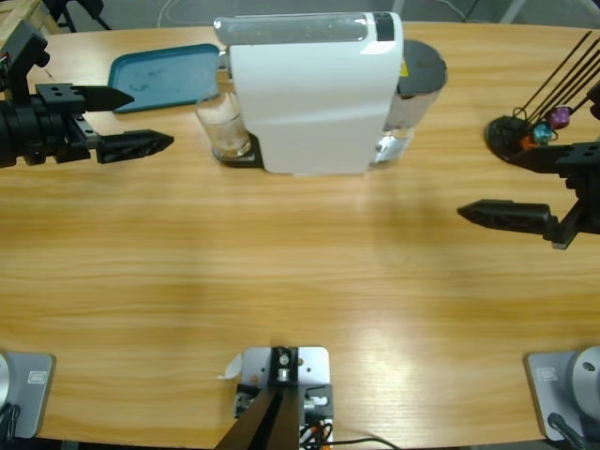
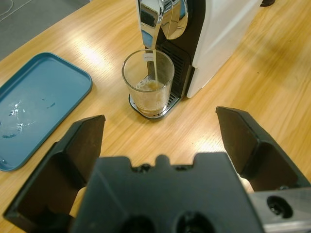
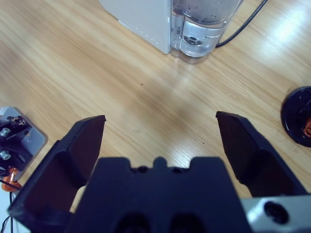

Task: Pour coffee

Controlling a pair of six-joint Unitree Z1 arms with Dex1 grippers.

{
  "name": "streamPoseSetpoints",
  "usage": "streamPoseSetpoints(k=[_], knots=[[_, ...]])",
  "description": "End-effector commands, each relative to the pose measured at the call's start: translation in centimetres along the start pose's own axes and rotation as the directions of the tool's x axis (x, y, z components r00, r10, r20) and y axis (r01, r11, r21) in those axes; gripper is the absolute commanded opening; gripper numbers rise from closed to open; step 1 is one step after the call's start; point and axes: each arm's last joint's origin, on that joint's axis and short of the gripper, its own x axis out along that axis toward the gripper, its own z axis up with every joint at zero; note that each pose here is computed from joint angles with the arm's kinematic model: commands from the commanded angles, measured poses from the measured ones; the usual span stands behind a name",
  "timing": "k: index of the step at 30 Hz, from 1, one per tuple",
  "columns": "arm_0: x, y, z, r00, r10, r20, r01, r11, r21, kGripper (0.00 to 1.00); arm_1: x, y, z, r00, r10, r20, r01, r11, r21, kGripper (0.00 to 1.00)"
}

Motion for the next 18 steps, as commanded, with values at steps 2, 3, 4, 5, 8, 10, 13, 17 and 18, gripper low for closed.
streamPoseSetpoints(k=[2, 3, 4, 5, 8, 10, 13, 17, 18], knots=[[0.49, -0.19, -1.31, 0.999, -0.001, -0.047, 0.0, 1.0, -0.019, 1.0, 1.25, -0.01, -0.71, 0.998, -0.006, -0.058, 0.006, 1.0, 0.0, 1.0], [0.47, -0.2, -1.38, 0.999, -0.001, -0.049, 0.0, 1.0, -0.019, 1.0, 1.25, -0.01, -0.71, 0.998, -0.006, -0.058, 0.006, 1.0, 0.0, 1.0], [0.49, -0.22, -1.47, 0.999, -0.002, -0.052, 0.001, 1.0, -0.02, 1.0, 1.28, -0.02, -0.71, 0.998, -0.008, -0.059, 0.008, 1.0, 0.0, 1.0], [0.49, -0.22, -1.52, 0.999, -0.002, -0.053, 0.001, 1.0, -0.02, 1.0, 1.32, -0.02, -0.7, 0.998, -0.008, -0.061, 0.008, 1.0, 0.0, 1.0], [0.49, -0.22, -1.5, 0.999, -0.002, -0.053, 0.001, 1.0, -0.02, 1.0, 1.34, -0.03, -0.7, 0.998, -0.009, -0.062, 0.01, 1.0, 0.0, 1.0], [0.49, -0.21, -1.44, 0.999, -0.001, -0.051, 0.0, 1.0, -0.02, 1.0, 1.36, -0.03, -0.7, 0.998, -0.009, -0.062, 0.009, 1.0, 0.0, 1.0], [0.52, -0.2, -1.46, 0.999, -0.002, -0.053, 0.001, 1.0, -0.02, 1.0, 1.34, -0.03, -0.7, 0.998, -0.009, -0.061, 0.009, 1.0, 0.0, 1.0], [0.69, -0.17, -1.54, 0.998, -0.003, -0.059, 0.002, 1.0, -0.022, 1.0, 1.33, -0.03, -0.7, 0.998, -0.009, -0.061, 0.009, 1.0, 0.0, 1.0], [0.71, -0.17, -1.55, 0.998, -0.003, -0.06, 0.002, 1.0, -0.022, 1.0, 1.33, -0.02, -0.7, 0.998, -0.009, -0.061, 0.009, 1.0, 0.0, 1.0]])
